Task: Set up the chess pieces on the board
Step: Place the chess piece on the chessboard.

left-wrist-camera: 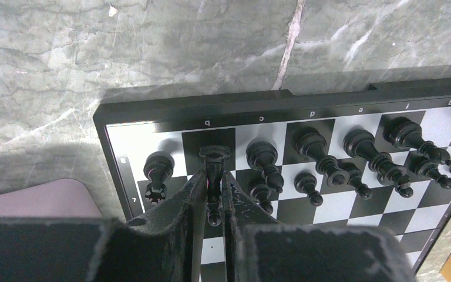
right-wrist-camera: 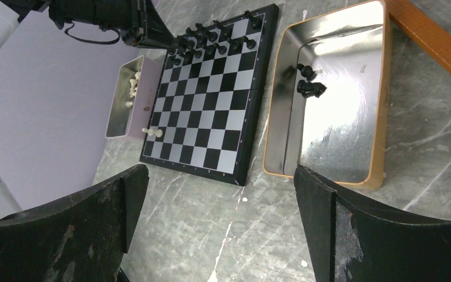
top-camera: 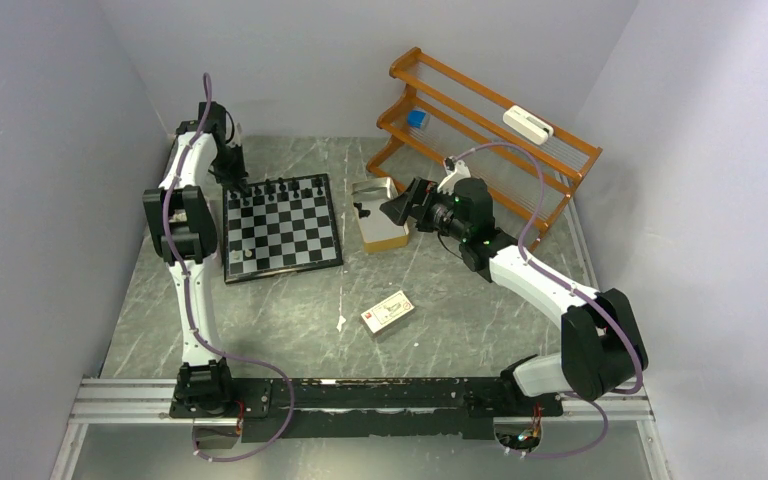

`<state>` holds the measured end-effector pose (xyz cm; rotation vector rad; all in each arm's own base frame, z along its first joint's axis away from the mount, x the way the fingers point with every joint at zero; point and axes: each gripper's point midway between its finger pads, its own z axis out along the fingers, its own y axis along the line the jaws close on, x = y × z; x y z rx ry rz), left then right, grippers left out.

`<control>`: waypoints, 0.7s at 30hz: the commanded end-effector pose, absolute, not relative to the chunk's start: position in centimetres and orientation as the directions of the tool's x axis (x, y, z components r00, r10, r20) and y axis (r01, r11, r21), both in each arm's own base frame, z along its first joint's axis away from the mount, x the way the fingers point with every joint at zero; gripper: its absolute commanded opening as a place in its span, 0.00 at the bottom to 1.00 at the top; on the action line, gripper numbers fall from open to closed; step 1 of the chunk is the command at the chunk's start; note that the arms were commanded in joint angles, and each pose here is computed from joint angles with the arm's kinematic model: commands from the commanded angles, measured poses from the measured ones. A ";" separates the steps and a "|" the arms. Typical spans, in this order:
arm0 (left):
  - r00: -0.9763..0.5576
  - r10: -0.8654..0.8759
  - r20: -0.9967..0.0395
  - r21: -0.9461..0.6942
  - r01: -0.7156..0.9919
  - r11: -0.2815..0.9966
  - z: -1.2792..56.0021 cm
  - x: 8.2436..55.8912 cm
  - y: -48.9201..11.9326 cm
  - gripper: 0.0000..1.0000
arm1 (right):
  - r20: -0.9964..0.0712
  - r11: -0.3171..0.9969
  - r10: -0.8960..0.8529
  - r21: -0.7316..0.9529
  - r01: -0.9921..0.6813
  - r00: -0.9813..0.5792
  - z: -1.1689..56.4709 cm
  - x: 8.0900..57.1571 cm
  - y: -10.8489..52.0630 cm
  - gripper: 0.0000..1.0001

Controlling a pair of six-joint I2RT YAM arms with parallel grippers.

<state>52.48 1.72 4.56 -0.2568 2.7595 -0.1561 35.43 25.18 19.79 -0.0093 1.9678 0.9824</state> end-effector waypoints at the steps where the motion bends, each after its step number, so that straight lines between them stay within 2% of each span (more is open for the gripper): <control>1: -0.900 -0.208 -0.383 -0.173 -0.151 0.973 5.4 53.7 2.0 0.21 | -0.749 0.678 0.363 0.621 -0.394 -0.554 21.2 35.7 25.3 1.00; 11: -0.881 -0.207 -0.425 -0.197 -0.133 0.971 7.7 54.0 1.8 0.11 | -0.747 0.678 0.363 0.622 -0.392 -0.556 21.0 35.7 25.4 1.00; 21: -0.853 -0.202 -0.481 -0.243 -0.091 0.966 13.4 52.3 0.6 0.09 | -0.734 0.670 0.368 0.635 -0.384 -0.571 21.2 35.7 25.5 1.00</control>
